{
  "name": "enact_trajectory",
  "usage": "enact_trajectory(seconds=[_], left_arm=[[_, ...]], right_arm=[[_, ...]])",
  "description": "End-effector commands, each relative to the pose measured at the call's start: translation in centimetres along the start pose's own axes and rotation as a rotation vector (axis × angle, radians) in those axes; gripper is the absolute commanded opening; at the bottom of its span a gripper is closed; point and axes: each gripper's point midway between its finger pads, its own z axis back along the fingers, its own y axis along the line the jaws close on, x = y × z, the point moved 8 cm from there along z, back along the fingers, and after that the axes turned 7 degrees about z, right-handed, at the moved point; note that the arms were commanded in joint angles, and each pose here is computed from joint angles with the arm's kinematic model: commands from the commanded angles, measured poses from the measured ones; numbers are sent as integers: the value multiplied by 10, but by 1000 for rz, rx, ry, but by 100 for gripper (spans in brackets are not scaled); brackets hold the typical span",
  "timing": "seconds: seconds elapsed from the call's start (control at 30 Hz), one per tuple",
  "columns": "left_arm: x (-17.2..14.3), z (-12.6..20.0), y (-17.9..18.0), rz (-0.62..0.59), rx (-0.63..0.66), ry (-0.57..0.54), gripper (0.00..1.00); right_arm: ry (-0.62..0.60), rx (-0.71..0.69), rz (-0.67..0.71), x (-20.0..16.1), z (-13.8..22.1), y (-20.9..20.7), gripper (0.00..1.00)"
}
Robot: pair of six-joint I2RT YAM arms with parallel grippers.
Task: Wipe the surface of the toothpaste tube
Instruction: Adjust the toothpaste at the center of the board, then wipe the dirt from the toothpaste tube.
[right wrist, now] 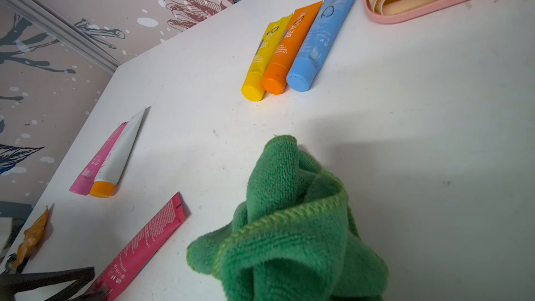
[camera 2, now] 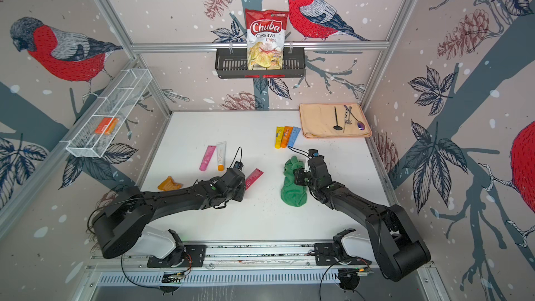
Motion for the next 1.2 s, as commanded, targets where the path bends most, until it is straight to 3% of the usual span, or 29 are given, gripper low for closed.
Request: enact_trajectory(seconds=[0.0, 0.27, 0.43, 0.7, 0.93, 1.07, 1.17], left_arm=[[6, -3, -9, -25, -65, -16, 43], [-1, -2, -21, -73, -140, 9, 32], [-10, 5, -38, -131, -181, 1, 30], [-18, 5, -41, -144, -191, 2, 27], [-16, 5, -40, -145, -177, -11, 26], [-16, 7, -39, -147, -183, -24, 24], [-16, 7, -38, -146, -189, -25, 24]], right_arm=[[-26, 88, 9, 10, 3, 16, 11], [-5, 207, 56, 22, 2, 47, 11], [77, 254, 101, 17, -22, 73, 11], [256, 333, 175, -12, -62, 112, 11], [327, 404, 201, -33, -64, 134, 11], [390, 300, 210, -48, -77, 121, 11], [391, 99, 229, -51, -85, 101, 11]])
